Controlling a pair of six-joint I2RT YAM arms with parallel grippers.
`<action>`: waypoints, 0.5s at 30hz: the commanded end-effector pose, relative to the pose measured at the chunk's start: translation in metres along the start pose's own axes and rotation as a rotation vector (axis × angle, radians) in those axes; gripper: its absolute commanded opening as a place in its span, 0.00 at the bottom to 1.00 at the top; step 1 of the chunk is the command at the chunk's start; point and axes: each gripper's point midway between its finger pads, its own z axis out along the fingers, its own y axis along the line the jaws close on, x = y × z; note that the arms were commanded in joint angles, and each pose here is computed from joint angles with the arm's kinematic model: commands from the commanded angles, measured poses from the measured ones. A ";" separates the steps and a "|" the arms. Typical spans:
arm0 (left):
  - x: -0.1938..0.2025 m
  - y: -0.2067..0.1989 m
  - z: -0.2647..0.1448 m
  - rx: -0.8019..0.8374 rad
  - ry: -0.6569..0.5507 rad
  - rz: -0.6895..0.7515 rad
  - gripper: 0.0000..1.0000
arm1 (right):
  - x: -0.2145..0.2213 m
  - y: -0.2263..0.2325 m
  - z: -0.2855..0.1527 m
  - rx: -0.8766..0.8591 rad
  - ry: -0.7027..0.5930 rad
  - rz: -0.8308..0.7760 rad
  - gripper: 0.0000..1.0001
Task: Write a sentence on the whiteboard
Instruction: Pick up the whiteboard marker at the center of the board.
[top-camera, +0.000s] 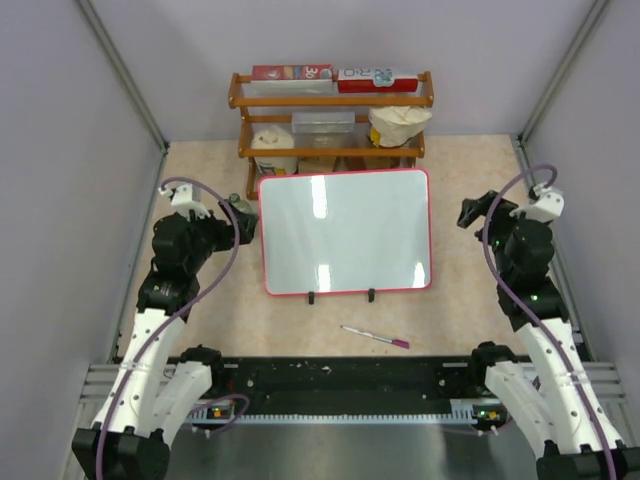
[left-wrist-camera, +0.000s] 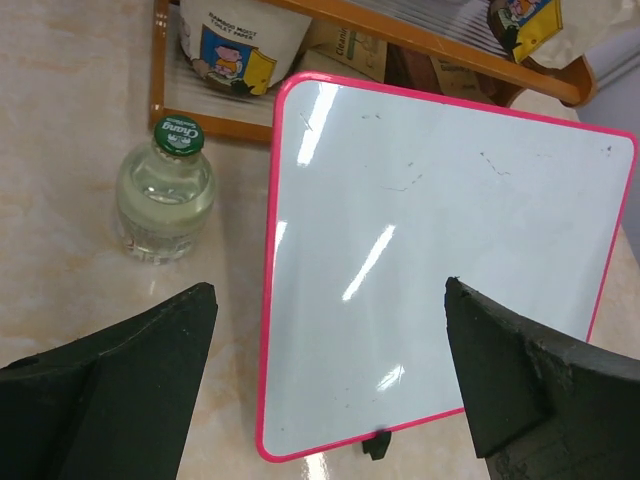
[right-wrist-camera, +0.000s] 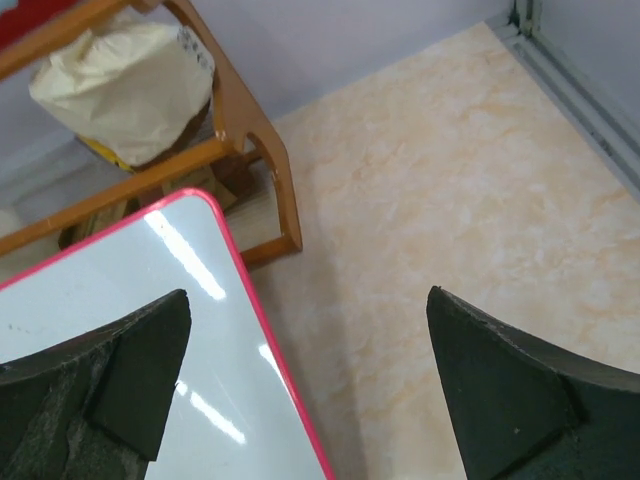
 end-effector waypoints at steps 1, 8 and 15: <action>0.003 -0.021 -0.008 0.133 0.014 0.072 0.99 | 0.036 0.005 -0.001 -0.040 0.201 -0.062 0.99; 0.022 -0.058 -0.015 0.331 0.112 0.146 0.99 | 0.072 0.001 0.004 -0.032 0.329 -0.052 0.99; 0.074 -0.122 -0.010 0.461 0.300 0.315 0.98 | 0.098 -0.001 0.003 -0.039 0.432 -0.052 0.99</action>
